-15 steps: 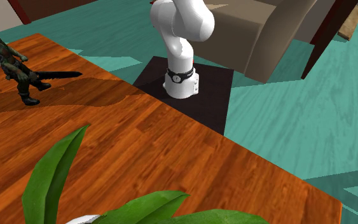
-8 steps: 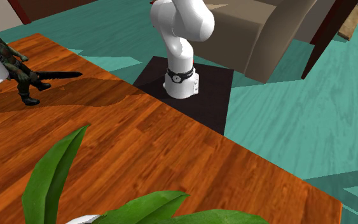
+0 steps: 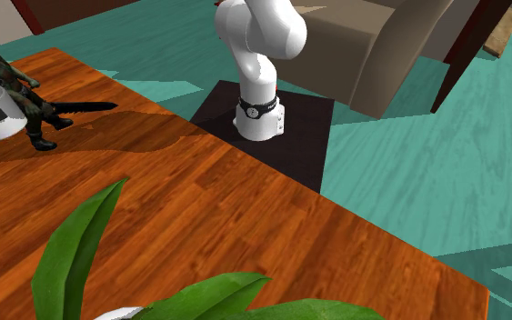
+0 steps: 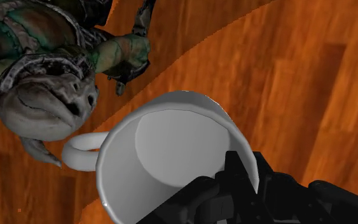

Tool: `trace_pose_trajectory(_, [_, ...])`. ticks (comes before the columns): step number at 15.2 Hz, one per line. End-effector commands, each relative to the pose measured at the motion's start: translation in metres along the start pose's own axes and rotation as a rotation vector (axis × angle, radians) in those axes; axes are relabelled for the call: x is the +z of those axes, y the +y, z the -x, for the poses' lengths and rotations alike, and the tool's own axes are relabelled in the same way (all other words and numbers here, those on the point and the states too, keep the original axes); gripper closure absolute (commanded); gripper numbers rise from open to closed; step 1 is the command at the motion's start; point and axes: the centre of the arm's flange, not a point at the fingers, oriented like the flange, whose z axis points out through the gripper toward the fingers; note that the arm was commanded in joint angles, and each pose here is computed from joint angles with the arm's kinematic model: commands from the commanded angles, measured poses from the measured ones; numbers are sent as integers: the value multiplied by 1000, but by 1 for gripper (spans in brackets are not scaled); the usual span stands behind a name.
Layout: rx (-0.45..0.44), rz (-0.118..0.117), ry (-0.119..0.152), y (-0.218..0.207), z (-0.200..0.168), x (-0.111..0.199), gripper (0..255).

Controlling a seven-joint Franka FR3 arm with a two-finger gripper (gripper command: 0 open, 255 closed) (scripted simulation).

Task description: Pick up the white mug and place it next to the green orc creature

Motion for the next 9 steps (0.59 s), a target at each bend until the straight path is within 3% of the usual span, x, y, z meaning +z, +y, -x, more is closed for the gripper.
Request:
trace_pose_trajectory(1, [0,1,1,0,-1,10,255])
trace_pose_trajectory(9, [0,1,1,-2,-1,52,255])
